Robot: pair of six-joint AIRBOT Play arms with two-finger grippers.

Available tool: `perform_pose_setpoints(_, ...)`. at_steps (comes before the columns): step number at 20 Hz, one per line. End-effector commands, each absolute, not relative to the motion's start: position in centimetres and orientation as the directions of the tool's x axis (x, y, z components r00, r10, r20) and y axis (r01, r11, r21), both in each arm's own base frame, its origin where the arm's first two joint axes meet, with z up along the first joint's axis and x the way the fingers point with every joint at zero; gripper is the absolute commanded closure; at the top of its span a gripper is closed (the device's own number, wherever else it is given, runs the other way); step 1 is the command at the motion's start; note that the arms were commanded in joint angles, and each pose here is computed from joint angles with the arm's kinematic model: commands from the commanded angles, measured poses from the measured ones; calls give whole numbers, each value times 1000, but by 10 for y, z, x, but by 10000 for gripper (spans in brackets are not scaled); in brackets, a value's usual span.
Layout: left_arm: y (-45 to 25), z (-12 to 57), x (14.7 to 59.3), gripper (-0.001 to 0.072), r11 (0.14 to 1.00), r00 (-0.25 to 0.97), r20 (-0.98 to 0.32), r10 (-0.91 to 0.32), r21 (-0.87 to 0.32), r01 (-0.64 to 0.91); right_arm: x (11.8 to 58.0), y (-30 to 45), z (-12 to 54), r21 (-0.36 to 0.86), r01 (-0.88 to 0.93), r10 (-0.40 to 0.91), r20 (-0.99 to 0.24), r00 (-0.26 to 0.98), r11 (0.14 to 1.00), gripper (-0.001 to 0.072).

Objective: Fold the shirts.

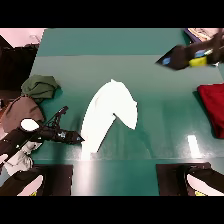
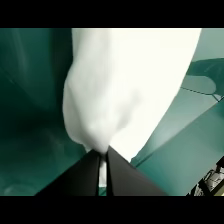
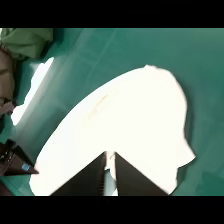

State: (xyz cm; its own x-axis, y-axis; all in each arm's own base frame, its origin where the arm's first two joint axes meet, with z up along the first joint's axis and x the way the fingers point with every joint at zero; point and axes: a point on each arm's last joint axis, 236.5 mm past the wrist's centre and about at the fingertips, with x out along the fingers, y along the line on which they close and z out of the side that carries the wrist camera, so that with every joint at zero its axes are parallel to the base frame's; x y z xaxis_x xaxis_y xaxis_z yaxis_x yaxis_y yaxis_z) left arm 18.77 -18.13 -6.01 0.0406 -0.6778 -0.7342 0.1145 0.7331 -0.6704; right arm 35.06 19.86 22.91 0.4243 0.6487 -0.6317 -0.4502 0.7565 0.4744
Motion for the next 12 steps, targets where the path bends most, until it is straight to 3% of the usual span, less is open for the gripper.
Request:
perform_pose_setpoints(1, -173, -49, 198, 679, 758, 42, -769, -638, -618, 208, 334, 235, 157, 537, -416, 664, -694, 276, 734, 114)
perform_pose_setpoints(5, -171, -26, 219, 679, 762, 87, -774, -627, -587, 273, 324, 287, 69, 591, -300, 648, -748, 143, 749, 118)
perform_pose_setpoints(9, -172, -25, 217, 679, 760, 76, -775, -627, -588, 277, 347, 341, 25, 607, -239, 649, -738, 186, 758, 119)
perform_pose_setpoints(12, -172, -25, 217, 679, 760, 77, -775, -627, -588, 278, 356, 362, 5, 609, -211, 640, -756, 140, 765, 120)
